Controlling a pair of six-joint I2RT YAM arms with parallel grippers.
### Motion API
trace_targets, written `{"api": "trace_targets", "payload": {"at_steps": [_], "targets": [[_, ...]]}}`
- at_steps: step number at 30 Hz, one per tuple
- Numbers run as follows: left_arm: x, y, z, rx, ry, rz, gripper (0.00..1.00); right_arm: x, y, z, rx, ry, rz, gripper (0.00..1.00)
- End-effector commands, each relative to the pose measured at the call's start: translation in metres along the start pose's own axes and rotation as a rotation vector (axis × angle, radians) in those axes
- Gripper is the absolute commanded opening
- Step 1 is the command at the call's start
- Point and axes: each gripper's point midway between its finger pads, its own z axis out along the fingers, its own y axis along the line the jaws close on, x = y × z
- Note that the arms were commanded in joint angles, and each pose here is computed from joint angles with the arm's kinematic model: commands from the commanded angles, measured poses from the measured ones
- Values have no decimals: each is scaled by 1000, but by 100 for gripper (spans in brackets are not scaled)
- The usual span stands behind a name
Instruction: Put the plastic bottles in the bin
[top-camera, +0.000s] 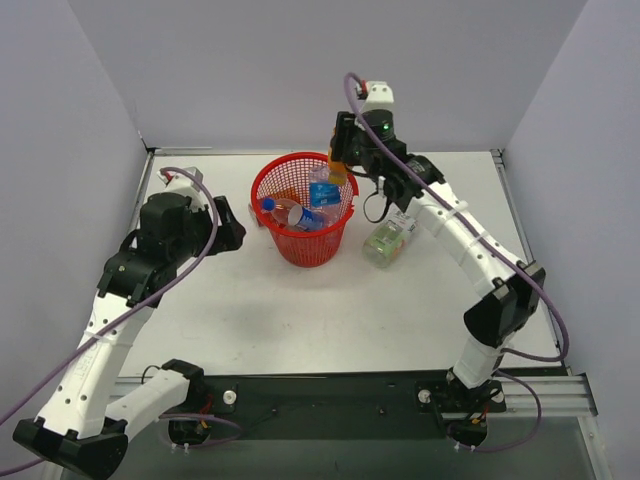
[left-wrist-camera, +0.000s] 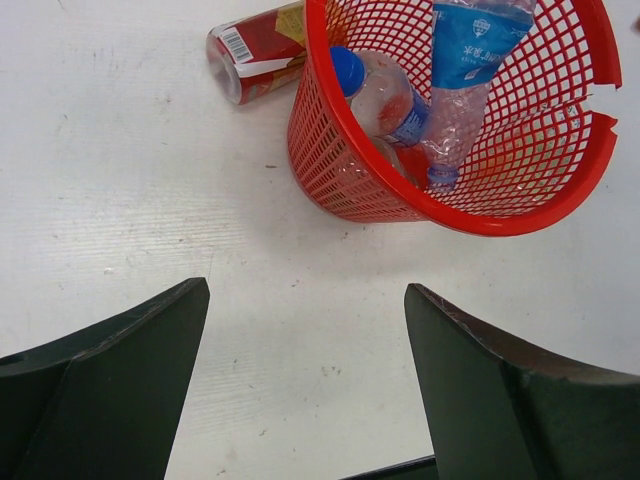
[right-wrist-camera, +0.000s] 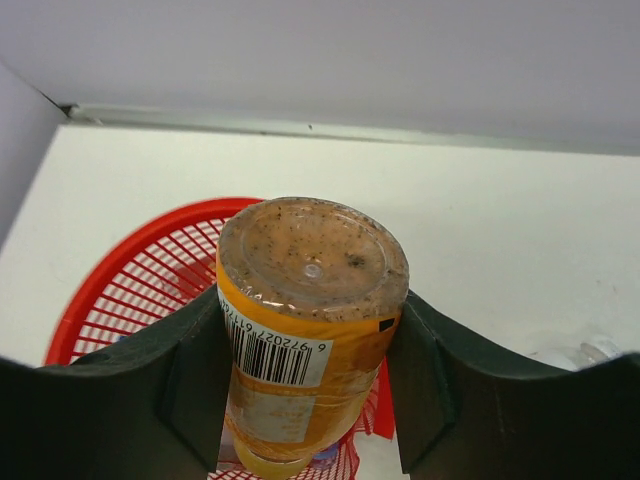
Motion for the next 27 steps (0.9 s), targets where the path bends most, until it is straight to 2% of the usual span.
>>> {"api": "trace_targets", "payload": {"at_steps": [1,2,3,6,9,12,16,20,21,23,24,27], "targets": [[-6,0,-11,14,-44,-17,90,29,5,25,51,25,-96,29],[-5,0,-13,13,-42,-14,90,35,7,27,46,41,-101,34],[-5,0,-15,13,-46,-16,90,39,13,27,34,52,-109,47],[-6,2,-17,6,-51,-7,90,50,23,29,16,75,-120,70],[-5,4,-13,-2,-46,-2,91,48,29,26,7,83,-128,80],[-10,4,-8,-13,-58,-10,91,40,29,20,15,97,-119,85],[-20,2,3,-19,-79,-17,91,25,16,5,95,92,-98,86],[-29,2,15,-23,-84,-21,91,12,-34,-16,264,106,-22,87],[-29,4,18,-24,-79,-26,91,27,-48,-21,295,168,-19,87],[-32,5,22,-22,-83,-29,91,33,-85,-28,353,201,100,87],[-31,5,25,-18,-76,-29,91,64,-97,-29,358,292,127,86],[-33,8,30,-14,-74,-38,91,98,-149,-37,457,376,248,86]]}}
